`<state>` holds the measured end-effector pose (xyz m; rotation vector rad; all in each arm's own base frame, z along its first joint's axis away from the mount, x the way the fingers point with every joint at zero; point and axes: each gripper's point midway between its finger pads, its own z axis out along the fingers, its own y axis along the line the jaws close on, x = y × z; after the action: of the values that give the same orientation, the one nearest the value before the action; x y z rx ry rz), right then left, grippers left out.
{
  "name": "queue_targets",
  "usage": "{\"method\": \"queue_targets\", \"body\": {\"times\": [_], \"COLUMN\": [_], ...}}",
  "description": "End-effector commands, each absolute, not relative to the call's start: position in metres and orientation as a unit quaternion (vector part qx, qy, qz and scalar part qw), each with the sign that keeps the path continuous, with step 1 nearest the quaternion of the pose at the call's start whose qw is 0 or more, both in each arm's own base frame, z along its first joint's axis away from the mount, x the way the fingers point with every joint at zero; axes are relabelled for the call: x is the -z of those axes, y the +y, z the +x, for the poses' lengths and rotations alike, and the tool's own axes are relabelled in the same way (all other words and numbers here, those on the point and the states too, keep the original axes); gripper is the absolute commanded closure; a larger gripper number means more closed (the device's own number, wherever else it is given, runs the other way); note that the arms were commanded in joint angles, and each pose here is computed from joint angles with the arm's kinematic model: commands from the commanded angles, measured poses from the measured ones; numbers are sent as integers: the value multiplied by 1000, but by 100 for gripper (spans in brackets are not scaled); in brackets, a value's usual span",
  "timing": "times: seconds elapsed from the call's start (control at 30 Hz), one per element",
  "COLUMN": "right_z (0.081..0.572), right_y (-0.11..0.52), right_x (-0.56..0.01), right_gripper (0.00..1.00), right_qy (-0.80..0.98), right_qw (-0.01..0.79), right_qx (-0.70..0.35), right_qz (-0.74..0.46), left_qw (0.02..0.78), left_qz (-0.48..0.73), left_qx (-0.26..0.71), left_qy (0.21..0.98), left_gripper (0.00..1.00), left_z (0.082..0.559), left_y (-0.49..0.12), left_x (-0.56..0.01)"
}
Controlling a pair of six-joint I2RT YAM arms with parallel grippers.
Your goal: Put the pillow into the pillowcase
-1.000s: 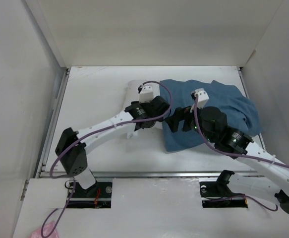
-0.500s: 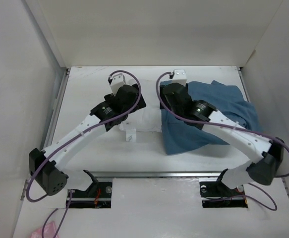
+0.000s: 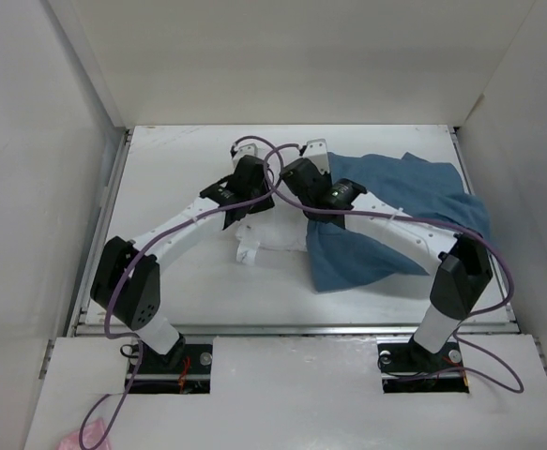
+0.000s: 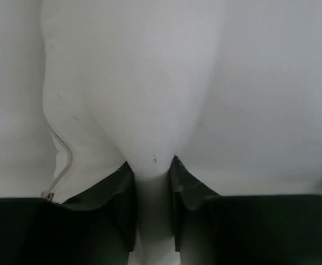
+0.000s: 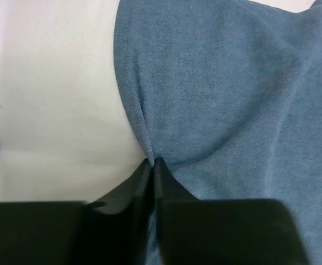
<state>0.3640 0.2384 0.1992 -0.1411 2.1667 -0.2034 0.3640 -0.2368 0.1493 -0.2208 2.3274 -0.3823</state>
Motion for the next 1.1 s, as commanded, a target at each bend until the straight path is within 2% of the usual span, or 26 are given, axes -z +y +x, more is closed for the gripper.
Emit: {"method": "queue_targets", "body": {"times": [0.0,0.03,0.07,0.17,0.27,0.37,0.4,0.53,0.6,0.67,0.73,0.77,0.83,0.87,0.9,0.93,0.97,1.0,1.07], "right_z": [370,369,370,369,355,341,327,330,324,304,276,267,260,244,242,226,223,214,206], "right_y": [226,228,232,261,312,348,366,368,366,380,399,403,412,411,416,412,415,410,410], "right_x": [-223,-222,-222,-240,-282,-325,-353,-360,-371,-380,-403,-432,-444,-477,-477,-506,-497,-523,-534], "right_gripper": [95,100,100,100,100,100,100,100,100,100,100,100,100,100,100,100,100,100,100], "right_qy": [869,870,871,870,841,800,770,767,754,728,682,651,634,595,593,558,559,528,516], "right_qw": [487,485,485,488,499,505,506,504,516,498,470,478,461,467,454,455,437,454,443], "right_qx": [90,86,77,0,-144,-244,-302,-307,-318,-375,-444,-469,-491,-517,-523,-546,-552,-561,-579], "right_qz": [-22,-24,-29,-74,-153,-211,-245,-253,-253,-286,-341,-357,-379,-401,-410,-428,-437,-447,-450], "left_qw": [375,373,379,394,416,432,439,486,498,500,494,485,485,487,490,499,500,497,492], "left_qz": [-49,-46,-33,1,50,91,99,100,96,94,91,100,103,106,104,93,83,87,80], "left_qx": [195,202,211,245,304,356,365,390,391,402,401,407,420,425,423,422,417,419,415], "left_qy": [905,905,900,886,856,824,815,775,768,761,766,768,760,756,755,751,754,755,761], "left_gripper": [84,96,100,100,100,100,100,100,100,100,100,100,100,100,100,100,100,100,100], "left_z": [359,358,356,352,341,324,321,299,294,288,289,287,283,280,280,281,283,282,284], "left_y": [-255,-258,-263,-277,-303,-324,-325,-319,-314,-315,-316,-324,-330,-333,-334,-336,-334,-339,-344], "left_x": [-153,-151,-158,-168,-198,-231,-240,-291,-295,-295,-290,-285,-293,-295,-290,-294,-289,-285,-274]}}
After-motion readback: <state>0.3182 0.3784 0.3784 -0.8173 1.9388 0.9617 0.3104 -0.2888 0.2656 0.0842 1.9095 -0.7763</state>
